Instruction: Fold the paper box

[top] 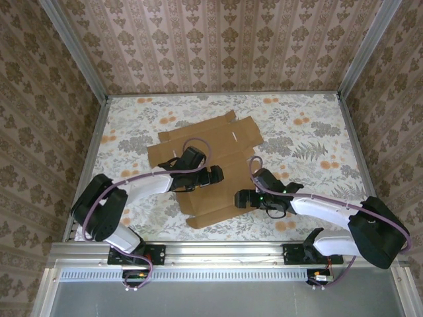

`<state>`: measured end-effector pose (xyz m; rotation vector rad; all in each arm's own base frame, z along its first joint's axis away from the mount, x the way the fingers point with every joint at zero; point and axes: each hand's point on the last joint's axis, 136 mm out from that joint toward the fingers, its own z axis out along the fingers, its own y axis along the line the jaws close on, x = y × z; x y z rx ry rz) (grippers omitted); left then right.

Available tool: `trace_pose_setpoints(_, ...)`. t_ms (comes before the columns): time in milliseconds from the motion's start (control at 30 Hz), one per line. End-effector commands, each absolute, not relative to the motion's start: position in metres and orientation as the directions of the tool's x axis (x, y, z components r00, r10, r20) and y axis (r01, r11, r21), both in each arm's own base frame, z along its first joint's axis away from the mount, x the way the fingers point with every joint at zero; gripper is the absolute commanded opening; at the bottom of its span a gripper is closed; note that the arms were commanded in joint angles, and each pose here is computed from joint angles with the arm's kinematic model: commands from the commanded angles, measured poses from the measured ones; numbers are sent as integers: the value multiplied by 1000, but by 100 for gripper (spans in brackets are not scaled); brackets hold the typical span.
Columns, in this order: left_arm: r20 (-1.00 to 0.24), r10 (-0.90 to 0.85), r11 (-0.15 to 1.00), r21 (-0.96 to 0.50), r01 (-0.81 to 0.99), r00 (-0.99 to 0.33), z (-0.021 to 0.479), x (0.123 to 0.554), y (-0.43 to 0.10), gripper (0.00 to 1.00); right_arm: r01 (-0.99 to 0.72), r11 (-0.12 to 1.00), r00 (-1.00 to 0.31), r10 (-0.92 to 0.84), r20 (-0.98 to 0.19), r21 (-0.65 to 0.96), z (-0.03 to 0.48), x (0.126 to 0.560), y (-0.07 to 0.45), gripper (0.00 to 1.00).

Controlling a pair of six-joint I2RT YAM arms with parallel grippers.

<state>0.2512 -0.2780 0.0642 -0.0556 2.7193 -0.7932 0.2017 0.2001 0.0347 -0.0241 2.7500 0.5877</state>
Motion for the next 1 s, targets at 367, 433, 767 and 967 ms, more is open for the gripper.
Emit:
trace_pose_setpoints(367, -359, -122, 871, -486, 74, -925, 90, 241, -244, 100, -177, 894, -918, 1, -396, 412, 100, 258, 216, 100)
trace_pose_setpoints(433, -354, -138, 874, -483, 55, -925, 88, 243, -242, 100, -160, 900, -922, 11, -388, 406, 102, 278, 214, 100)
trace_pose_setpoints(767, -337, -173, 857, -514, 27, -925, 84, 268, -243, 100, -95, 920, -947, 35, -321, 381, 84, 342, 224, 99)
trace_pose_setpoints(967, -308, -150, 870, -493, 23, -939, 68, 268, -246, 100, -64, 940, -958, 36, -284, 335, 58, 345, 219, 100)
